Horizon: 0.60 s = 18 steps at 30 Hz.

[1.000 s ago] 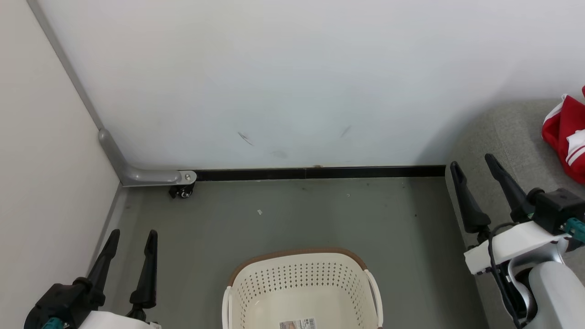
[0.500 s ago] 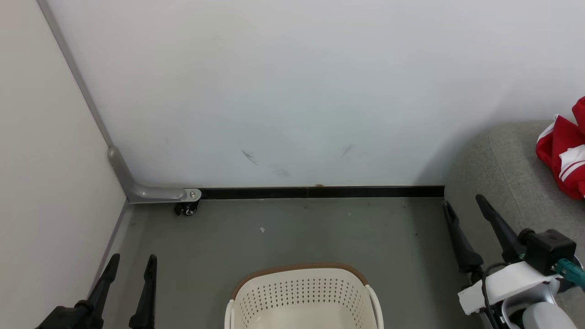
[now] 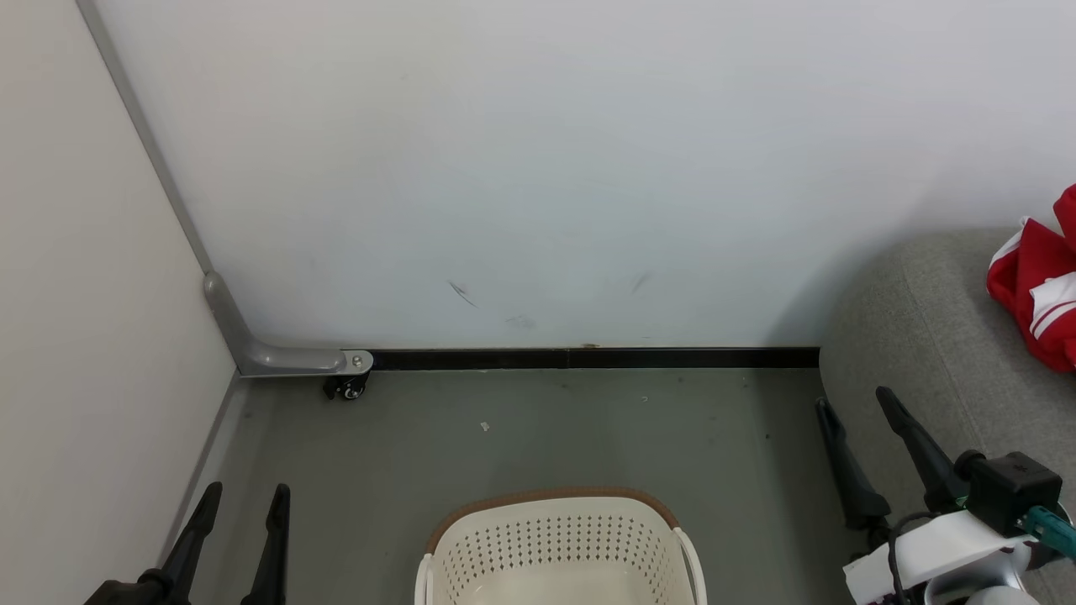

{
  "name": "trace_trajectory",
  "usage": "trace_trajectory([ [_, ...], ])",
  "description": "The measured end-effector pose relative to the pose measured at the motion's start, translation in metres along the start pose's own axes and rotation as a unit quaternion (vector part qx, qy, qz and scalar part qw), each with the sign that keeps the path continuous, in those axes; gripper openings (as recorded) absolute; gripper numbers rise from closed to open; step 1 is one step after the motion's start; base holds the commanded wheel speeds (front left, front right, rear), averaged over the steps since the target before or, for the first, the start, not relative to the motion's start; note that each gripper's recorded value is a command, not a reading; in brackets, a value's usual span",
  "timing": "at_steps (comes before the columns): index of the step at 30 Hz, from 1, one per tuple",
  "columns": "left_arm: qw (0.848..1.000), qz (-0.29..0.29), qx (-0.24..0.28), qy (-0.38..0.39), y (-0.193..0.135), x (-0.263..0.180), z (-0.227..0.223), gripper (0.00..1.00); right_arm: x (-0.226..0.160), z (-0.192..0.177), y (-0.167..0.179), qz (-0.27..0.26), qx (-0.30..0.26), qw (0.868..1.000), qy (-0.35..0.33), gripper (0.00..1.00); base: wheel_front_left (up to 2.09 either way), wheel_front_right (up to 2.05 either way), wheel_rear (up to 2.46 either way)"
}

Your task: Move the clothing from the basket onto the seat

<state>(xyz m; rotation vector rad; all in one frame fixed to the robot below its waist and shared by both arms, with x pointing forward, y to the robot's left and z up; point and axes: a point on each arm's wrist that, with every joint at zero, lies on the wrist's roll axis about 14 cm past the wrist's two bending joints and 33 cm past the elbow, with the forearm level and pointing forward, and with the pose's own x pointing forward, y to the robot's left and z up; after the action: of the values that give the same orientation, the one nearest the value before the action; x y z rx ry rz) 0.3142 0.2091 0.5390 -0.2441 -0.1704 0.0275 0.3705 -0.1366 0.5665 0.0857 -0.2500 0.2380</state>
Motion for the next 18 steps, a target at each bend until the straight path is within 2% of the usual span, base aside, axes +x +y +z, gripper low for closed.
trace_trajectory([
  [8, 1.000, 0.002, 0.000, -0.003, 0.001, -0.001, 0.001, 1.00, -0.001, 0.001, 0.001, 0.000, -0.003, 1.000, -0.001, 1.00, 0.00, 0.00, 0.00],
  [9, 1.000, 0.001, -0.001, -0.003, 0.001, -0.001, 0.001, 0.00, -0.003, 0.000, 0.001, 0.000, -0.002, 1.000, 0.000, 0.00, 0.00, 0.00, 0.00],
  [16, 0.999, 0.015, -0.028, 0.044, -0.004, -0.014, -0.031, 0.00, -0.023, -0.038, 0.007, -0.009, 0.020, 0.998, 0.062, 0.00, 0.00, 0.00, 0.00],
  [18, 0.998, 0.018, -0.035, 0.046, -0.003, -0.014, -0.033, 0.00, -0.024, -0.038, 0.006, -0.012, 0.029, 0.998, 0.061, 0.00, 0.00, 0.00, 0.00],
])
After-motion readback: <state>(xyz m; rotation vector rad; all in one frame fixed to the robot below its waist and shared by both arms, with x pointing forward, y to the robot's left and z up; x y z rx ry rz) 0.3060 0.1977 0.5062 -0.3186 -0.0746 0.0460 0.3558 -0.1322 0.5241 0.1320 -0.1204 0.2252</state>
